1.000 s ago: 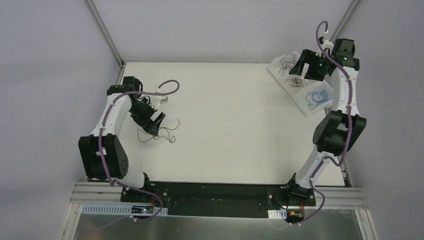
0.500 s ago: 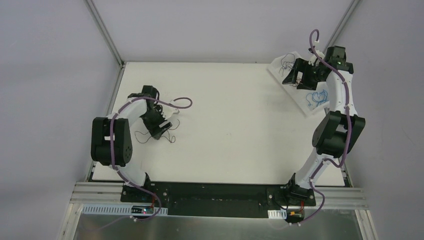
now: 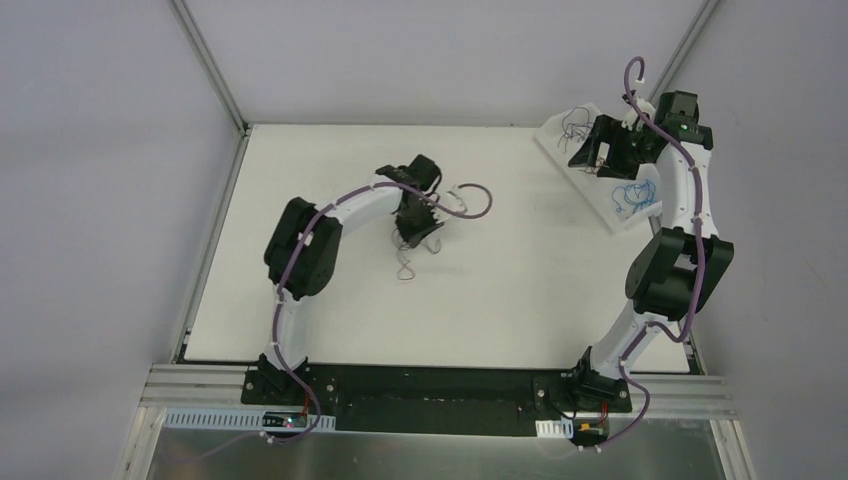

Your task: Untangle the cables

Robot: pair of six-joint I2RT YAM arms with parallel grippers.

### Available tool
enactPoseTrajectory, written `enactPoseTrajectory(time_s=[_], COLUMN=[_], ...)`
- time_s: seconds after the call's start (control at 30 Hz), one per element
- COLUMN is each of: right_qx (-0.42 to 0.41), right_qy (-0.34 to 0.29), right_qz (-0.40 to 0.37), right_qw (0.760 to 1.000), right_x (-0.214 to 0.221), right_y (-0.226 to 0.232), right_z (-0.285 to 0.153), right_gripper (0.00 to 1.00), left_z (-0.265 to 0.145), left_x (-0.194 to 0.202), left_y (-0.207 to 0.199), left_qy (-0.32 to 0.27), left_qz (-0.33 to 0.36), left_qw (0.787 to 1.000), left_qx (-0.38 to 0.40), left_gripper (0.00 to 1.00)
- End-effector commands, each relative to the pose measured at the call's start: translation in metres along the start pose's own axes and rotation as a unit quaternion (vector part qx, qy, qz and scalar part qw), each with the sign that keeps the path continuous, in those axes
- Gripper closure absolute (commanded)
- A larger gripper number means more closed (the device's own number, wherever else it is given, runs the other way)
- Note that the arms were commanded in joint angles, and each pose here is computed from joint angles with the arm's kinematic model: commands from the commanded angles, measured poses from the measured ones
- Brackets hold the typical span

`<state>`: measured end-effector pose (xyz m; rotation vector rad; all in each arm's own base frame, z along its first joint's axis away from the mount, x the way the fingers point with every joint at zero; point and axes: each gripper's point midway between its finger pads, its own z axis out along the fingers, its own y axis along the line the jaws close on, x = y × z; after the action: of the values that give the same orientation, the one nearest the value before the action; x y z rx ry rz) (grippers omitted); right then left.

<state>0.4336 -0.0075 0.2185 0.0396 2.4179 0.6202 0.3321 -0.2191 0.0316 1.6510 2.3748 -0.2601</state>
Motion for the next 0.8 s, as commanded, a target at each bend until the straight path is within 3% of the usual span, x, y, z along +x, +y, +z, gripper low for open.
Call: enactPoseTrajectory(time_s=[0.0, 0.07, 0.17, 0.2, 0.33, 0.5, 0.6, 0.77], right_qx=[-0.018, -0.029, -0.047, -0.05, -0.058, -0.046, -0.078, -0.127], right_qy=[-0.009, 0.006, 0.042, 0.052, 0.084, 0.109, 0.128, 0.158], right_qz=[0.01, 0.011, -0.013, -0.023, -0.097, -0.219, -0.307, -0.421], right_qw=[1.0, 1.0, 0.998, 0.997, 0.99, 0.969, 0.94, 0.884], right_x=[-0.006, 0.001, 0.02, 0.027, 0.051, 0.082, 0.106, 0.129], right_y=[0.013, 0.018, 0.032, 0.035, 0.059, 0.096, 0.125, 0.147], right_z=[-0.01, -0.009, -0.004, -0.001, 0.014, 0.053, 0.075, 0.11], right_gripper=[0.1, 0.09, 0.09, 0.09, 0.07, 0.06, 0.04, 0.02], left_z=[-0.021, -0.04, -0.074, -0.086, -0.127, -0.15, -0.161, -0.169], left_x=[-0.114, -0.135, -0.145, -0.145, -0.125, -0.064, -0.031, -0.006], left_y=[0.009, 0.022, 0.016, 0.014, 0.023, 0.063, 0.076, 0.07], left_qy=[-0.112, -0.148, -0.199, -0.214, -0.255, -0.262, -0.265, -0.267], left_qz=[-0.129, -0.164, -0.194, -0.209, -0.281, -0.346, -0.401, -0.412], left_qw=[0.985, 0.975, 0.96, 0.953, 0.92, 0.9, 0.876, 0.871], left_qx=[-0.019, -0.023, 0.03, 0.05, 0.096, 0.043, 0.034, 0.031], left_gripper=[0.7, 0.38, 0.09, 0.05, 0.01, 0.01, 0.01, 0.01])
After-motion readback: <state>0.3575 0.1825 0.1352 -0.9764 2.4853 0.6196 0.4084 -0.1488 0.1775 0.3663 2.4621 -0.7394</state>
